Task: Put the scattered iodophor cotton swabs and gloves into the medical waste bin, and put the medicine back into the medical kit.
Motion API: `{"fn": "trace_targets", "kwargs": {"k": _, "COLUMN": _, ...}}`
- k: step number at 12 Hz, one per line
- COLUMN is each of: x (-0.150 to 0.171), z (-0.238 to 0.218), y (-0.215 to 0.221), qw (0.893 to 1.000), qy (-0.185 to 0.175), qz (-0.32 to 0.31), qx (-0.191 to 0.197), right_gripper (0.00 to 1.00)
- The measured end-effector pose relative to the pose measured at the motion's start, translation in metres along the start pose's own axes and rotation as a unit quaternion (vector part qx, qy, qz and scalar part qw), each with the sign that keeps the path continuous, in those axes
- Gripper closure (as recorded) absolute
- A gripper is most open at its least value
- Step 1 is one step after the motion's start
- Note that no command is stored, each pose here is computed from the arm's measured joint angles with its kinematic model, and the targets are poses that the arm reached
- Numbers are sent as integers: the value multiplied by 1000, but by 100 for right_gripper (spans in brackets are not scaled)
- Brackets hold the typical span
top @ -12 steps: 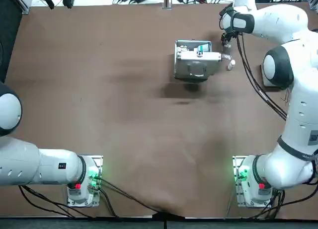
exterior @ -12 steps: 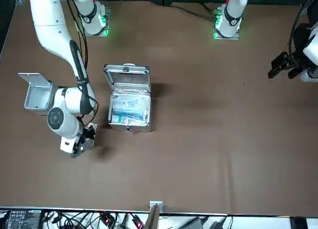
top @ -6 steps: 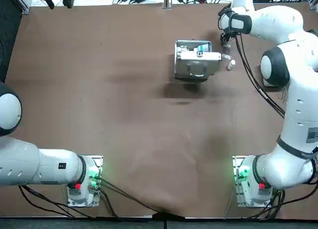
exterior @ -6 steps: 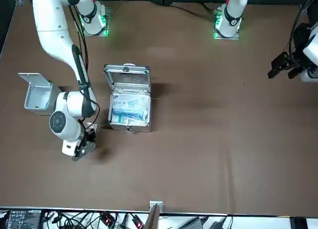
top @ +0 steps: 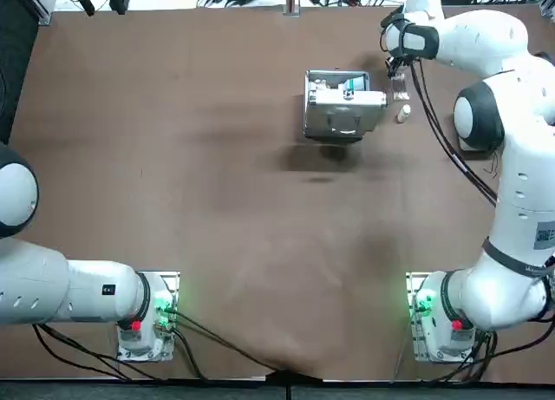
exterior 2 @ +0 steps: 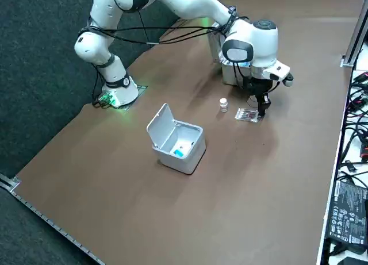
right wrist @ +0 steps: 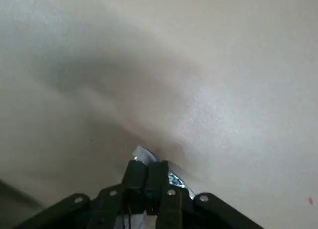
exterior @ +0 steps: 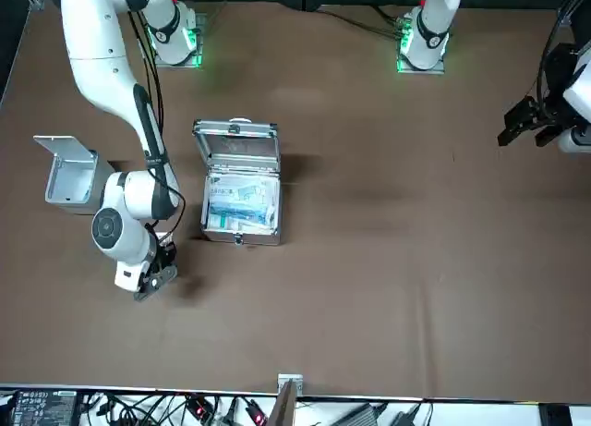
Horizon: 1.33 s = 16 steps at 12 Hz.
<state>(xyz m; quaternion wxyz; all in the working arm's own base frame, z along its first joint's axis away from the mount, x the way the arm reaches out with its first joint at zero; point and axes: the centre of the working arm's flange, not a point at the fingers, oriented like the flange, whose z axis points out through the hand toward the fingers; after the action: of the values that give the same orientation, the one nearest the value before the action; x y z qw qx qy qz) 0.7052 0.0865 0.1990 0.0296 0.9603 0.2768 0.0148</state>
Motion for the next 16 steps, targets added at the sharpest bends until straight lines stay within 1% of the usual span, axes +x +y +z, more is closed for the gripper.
{"fn": "trace_targets", "kwargs": {"k": 5, "x": 1, "z": -9, "y": 8, "qw": 999, "qy": 17, "qz": 32, "qx": 21, "right_gripper": 99}}
{"fn": "trace_targets", "kwargs": {"k": 7, "x": -1, "z": -31, "y": 17, "qw": 999, "qy": 13, "qz": 39, "qx": 29, "right_gripper": 99}}
{"fn": "trace_targets", "kwargs": {"k": 9, "x": -11, "z": -67, "y": 33, "qw": 998, "qy": 1, "qz": 52, "qx": 43, "right_gripper": 99}}
{"fn": "trace_targets", "kwargs": {"k": 12, "x": -49, "z": -124, "y": 82, "qw": 995, "qy": -11, "qz": 73, "qx": 63, "right_gripper": 99}}
{"fn": "trace_targets", "kwargs": {"k": 14, "x": -88, "z": -153, "y": 125, "qw": 994, "qy": -15, "qz": 79, "qx": 70, "right_gripper": 99}}
{"fn": "trace_targets", "kwargs": {"k": 16, "x": -131, "z": -174, "y": 168, "qw": 994, "qy": -26, "qz": 82, "qx": 63, "right_gripper": 99}}
